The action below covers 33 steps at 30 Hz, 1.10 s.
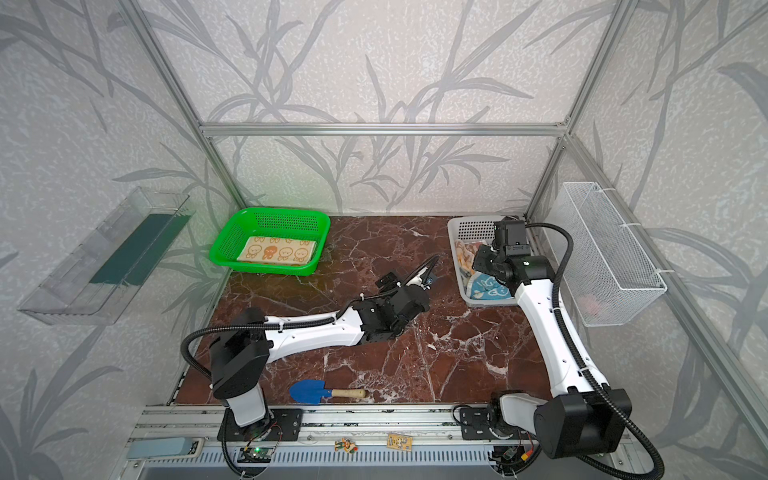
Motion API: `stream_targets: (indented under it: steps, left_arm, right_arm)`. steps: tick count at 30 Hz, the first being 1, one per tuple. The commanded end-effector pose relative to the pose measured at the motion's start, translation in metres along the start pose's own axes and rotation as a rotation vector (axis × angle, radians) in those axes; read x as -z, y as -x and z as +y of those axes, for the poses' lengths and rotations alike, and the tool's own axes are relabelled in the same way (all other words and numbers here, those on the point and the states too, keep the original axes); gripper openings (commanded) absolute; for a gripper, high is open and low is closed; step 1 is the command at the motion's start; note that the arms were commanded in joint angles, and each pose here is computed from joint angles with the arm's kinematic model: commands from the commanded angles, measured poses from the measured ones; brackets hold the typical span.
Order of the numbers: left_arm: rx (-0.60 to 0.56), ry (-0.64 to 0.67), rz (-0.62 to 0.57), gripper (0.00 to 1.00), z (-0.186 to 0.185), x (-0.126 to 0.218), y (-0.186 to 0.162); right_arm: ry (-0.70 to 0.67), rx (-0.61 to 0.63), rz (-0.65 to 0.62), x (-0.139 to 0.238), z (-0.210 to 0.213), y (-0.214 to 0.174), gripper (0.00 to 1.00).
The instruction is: Fold and stack the towels
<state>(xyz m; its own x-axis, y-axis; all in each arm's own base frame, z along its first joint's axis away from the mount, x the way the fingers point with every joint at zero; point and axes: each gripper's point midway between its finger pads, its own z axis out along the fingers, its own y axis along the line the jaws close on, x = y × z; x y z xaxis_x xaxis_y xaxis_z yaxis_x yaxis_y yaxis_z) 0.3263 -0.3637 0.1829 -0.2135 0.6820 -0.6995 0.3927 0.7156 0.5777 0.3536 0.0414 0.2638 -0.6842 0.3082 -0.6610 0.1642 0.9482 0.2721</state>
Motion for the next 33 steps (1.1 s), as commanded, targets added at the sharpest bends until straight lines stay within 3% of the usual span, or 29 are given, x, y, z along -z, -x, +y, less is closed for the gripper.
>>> stream_targets:
  steps: [1,4,9,14,19,29,33]
  left_arm:
    - [0.135,0.057,-0.067,0.99,0.036,0.019,0.020]
    - [0.238,0.052,-0.081,0.99,0.052,0.023,0.016]
    - [0.450,-0.071,-0.137,0.99,0.063,0.028,0.007]
    - [0.547,-0.115,-0.235,0.99,0.068,0.026,0.012]
    - [0.634,-0.138,-0.259,0.99,0.082,0.014,0.009]
    - [0.572,-0.304,-0.268,0.99,0.055,-0.001,0.007]
    - [0.580,-0.386,-0.230,0.88,0.047,-0.009,0.002]
  right_arm:
    - [0.091,0.050,-0.016,0.027,0.037,0.011,0.00]
    - [0.147,0.104,-0.052,0.046,0.073,0.022,0.00]
    - [0.222,0.175,-0.087,0.071,0.123,0.036,0.00]
    - [0.266,0.203,-0.108,0.085,0.149,0.044,0.00]
    - [0.280,0.206,-0.109,0.089,0.154,0.045,0.00]
    - [0.277,0.216,-0.096,0.080,0.154,0.040,0.00]
    - [0.270,0.222,-0.096,0.077,0.153,0.039,0.00]
